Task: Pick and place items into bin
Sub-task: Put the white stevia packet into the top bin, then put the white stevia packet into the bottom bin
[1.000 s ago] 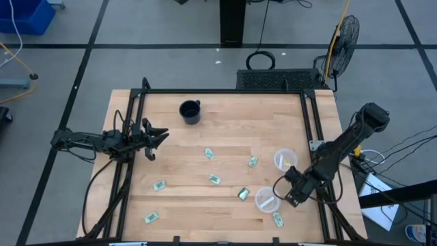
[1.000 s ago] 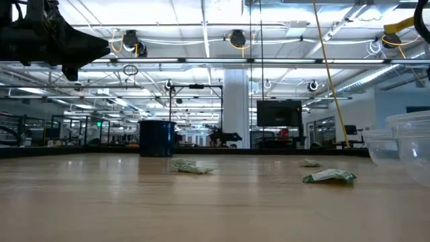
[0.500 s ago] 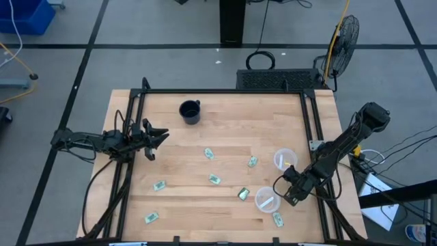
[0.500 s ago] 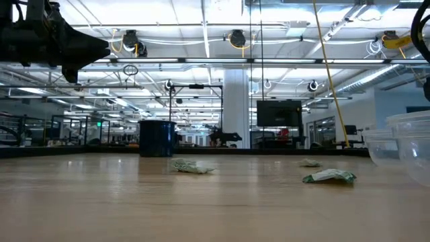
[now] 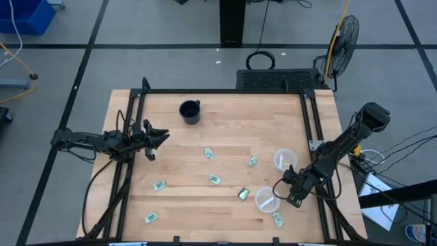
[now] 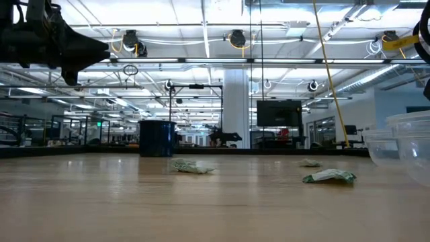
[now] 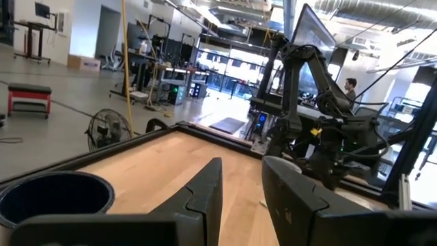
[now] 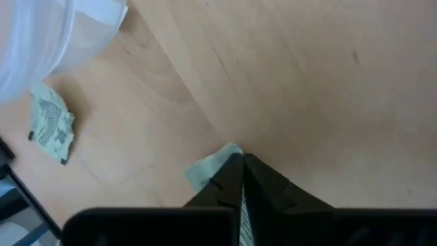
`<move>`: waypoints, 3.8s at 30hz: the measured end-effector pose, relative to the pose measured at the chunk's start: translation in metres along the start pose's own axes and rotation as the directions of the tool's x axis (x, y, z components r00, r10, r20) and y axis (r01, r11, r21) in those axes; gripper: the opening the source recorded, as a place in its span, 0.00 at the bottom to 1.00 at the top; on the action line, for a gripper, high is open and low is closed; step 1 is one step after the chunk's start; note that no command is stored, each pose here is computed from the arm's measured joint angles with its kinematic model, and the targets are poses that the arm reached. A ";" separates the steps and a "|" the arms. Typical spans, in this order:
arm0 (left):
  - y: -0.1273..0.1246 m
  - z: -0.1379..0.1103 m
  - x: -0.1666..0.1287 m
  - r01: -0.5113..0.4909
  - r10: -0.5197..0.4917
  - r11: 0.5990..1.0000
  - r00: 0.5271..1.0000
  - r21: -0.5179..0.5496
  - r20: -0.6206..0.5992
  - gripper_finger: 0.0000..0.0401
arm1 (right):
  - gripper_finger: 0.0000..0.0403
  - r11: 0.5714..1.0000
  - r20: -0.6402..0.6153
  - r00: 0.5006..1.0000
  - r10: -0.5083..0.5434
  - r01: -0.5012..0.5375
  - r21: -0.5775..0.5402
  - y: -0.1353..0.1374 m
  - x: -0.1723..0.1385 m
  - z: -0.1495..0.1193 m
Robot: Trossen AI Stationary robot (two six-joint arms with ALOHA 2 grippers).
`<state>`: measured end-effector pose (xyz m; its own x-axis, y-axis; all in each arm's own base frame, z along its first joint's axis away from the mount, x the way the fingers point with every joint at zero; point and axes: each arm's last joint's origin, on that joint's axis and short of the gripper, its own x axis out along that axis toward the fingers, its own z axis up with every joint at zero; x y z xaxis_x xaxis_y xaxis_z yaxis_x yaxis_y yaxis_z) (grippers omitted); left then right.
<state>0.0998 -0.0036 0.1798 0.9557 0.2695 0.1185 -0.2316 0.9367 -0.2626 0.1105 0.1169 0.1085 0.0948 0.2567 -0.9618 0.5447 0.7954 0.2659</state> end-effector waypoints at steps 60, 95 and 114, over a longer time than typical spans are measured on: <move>-0.004 0.025 -0.003 0.038 -0.036 0.999 0.969 -0.004 0.243 0.27 | 0.13 0.719 0.284 0.952 -0.115 0.277 -0.637 -0.013 -0.011 0.006; -0.003 0.026 -0.003 0.023 -0.020 1.000 0.969 -0.011 0.247 0.27 | 0.00 0.857 0.840 0.537 -0.076 0.465 -0.220 -0.003 -0.044 0.063; 0.000 0.013 0.003 -0.129 0.131 0.991 0.988 -0.023 0.080 0.27 | 0.27 0.896 0.729 0.674 -0.116 0.387 -0.215 -0.024 -0.048 0.086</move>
<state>0.0999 0.0001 0.1930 0.8996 0.4067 0.1593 -0.3491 0.8886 -0.2974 0.1651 0.0385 0.1424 0.6084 -0.3198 -0.7264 0.3454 0.9307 -0.1204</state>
